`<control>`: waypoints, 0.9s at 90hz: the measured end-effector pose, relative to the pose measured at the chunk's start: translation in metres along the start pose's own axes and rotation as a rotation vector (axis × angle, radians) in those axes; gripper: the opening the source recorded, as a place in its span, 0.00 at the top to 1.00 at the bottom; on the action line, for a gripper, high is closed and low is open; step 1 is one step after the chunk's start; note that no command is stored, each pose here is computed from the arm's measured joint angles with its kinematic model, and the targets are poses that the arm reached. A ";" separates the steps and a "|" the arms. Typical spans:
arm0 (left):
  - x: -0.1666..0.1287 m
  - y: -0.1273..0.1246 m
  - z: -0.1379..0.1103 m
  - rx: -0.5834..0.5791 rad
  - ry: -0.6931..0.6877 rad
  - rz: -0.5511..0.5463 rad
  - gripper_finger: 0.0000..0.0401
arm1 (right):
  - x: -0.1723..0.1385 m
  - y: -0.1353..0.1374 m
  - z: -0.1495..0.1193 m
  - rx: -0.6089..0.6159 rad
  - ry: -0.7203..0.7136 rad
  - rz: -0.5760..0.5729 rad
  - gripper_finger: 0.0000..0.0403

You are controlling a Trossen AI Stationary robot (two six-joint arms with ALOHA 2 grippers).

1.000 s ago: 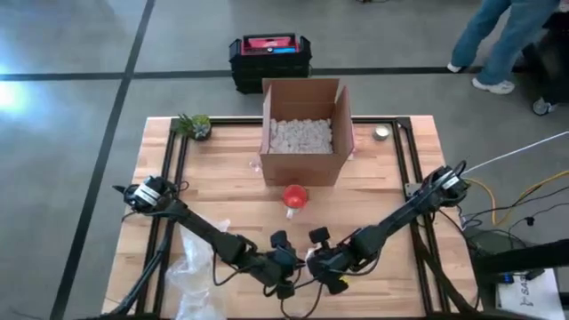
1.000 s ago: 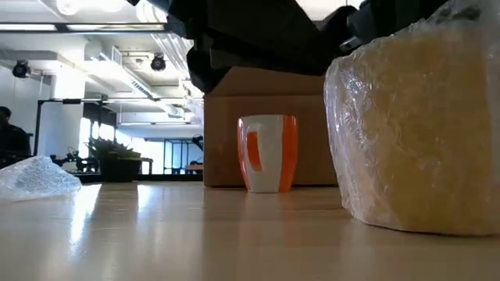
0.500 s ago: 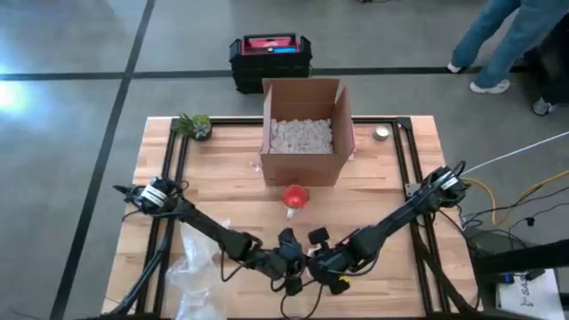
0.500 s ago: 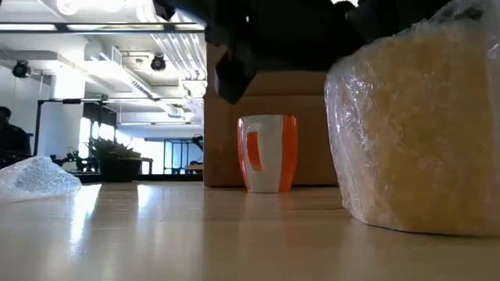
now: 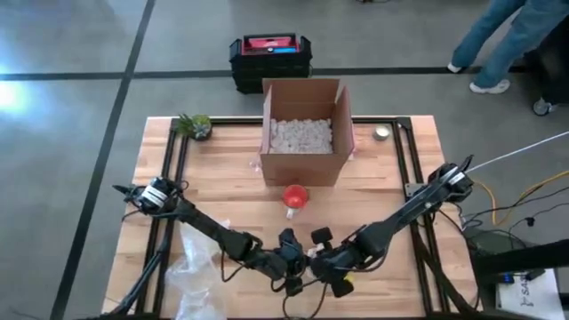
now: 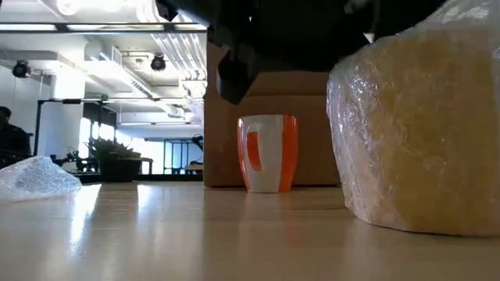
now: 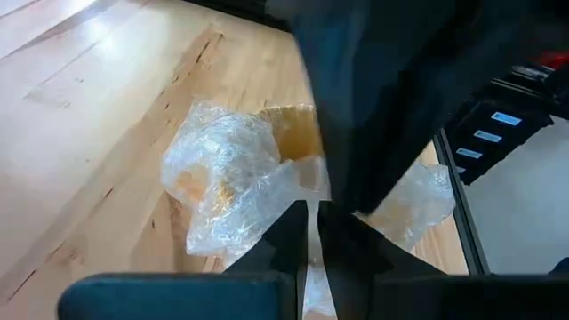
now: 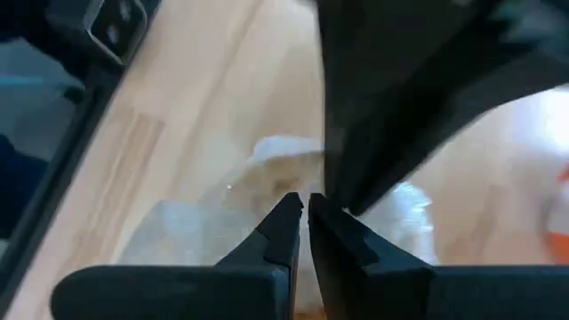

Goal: Wrap mug
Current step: Wrap the yellow mug with the transparent bubble wrap

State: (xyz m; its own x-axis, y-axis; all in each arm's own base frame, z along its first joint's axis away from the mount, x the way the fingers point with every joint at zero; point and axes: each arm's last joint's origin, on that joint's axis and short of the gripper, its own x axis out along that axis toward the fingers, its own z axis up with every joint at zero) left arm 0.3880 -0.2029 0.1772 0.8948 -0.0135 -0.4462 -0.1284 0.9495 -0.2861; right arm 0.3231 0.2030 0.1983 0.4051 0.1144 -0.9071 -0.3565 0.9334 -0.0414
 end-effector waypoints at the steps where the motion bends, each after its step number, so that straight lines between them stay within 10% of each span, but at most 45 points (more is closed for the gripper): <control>1: 0.000 0.000 0.000 0.000 0.000 0.000 0.95 | 0.001 0.000 0.000 -0.001 0.003 -0.001 0.97; 45: 0.000 0.000 0.001 -0.005 -0.015 -0.001 0.95 | 0.035 0.004 -0.011 -0.013 0.041 -0.048 0.97; 81: 0.000 -0.001 0.001 -0.004 -0.015 -0.004 0.95 | -0.040 0.002 0.003 0.038 -0.034 0.057 0.97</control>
State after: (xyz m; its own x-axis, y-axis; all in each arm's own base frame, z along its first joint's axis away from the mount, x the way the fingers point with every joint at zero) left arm 0.3883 -0.2032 0.1779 0.9017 -0.0126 -0.4321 -0.1264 0.9482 -0.2914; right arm 0.3087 0.2011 0.2355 0.4136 0.1787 -0.8927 -0.3478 0.9372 0.0264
